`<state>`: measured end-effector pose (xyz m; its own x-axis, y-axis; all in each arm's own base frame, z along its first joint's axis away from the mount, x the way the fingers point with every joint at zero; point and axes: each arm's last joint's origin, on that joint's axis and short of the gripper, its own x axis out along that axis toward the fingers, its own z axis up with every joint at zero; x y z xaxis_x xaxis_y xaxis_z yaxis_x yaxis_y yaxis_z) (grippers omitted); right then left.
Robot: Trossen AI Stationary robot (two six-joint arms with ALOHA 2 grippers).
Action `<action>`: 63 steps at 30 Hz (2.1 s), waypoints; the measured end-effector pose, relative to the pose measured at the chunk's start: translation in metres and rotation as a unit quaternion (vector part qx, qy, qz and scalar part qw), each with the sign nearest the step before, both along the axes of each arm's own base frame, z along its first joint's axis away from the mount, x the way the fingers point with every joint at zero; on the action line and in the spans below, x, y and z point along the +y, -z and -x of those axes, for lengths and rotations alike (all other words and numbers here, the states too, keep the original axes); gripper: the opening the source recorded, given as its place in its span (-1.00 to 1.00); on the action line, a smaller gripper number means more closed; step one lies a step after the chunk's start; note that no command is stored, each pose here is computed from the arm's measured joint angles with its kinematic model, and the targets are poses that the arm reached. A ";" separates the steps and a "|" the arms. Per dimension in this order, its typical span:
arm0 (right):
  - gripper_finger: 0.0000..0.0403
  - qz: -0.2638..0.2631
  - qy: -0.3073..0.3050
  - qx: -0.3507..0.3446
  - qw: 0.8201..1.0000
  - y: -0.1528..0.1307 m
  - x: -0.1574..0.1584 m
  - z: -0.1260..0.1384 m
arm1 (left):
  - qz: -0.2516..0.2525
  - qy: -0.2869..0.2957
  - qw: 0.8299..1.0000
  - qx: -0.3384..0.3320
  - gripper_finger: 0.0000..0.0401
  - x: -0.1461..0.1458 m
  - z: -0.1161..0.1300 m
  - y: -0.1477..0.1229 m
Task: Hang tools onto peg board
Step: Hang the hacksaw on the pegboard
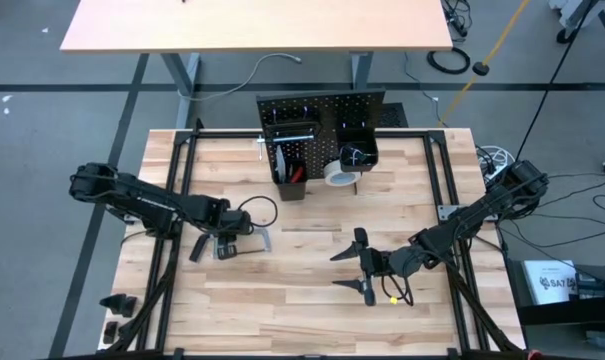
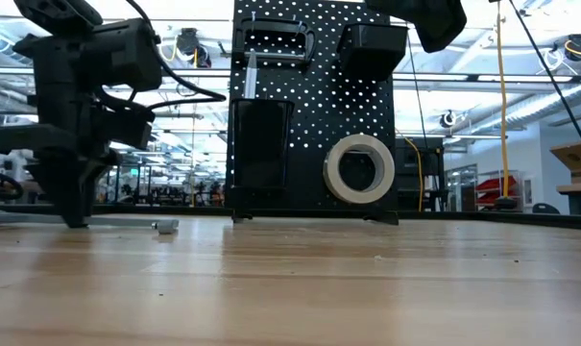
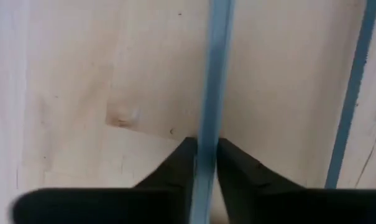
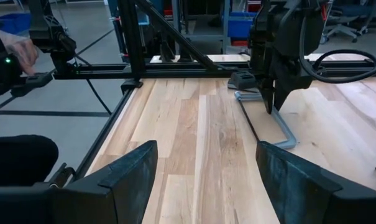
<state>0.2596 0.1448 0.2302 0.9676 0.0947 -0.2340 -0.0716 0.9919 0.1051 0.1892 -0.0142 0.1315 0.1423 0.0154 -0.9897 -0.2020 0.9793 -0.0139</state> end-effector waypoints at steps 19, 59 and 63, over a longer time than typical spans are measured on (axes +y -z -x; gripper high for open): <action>0.33 0.005 0.001 0.006 1.000 0.001 0.000 0.000 | -0.044 0.022 0.999 -0.002 -0.91 -0.014 -0.024 -0.050; 0.33 0.014 0.003 0.022 1.000 0.005 -0.001 0.001 | -0.547 0.153 0.815 -0.117 -0.92 -0.082 -0.104 -0.262; 0.33 0.017 0.003 0.028 0.999 0.006 -0.001 0.001 | -0.583 0.166 0.791 -0.084 -0.92 -0.072 -0.116 -0.268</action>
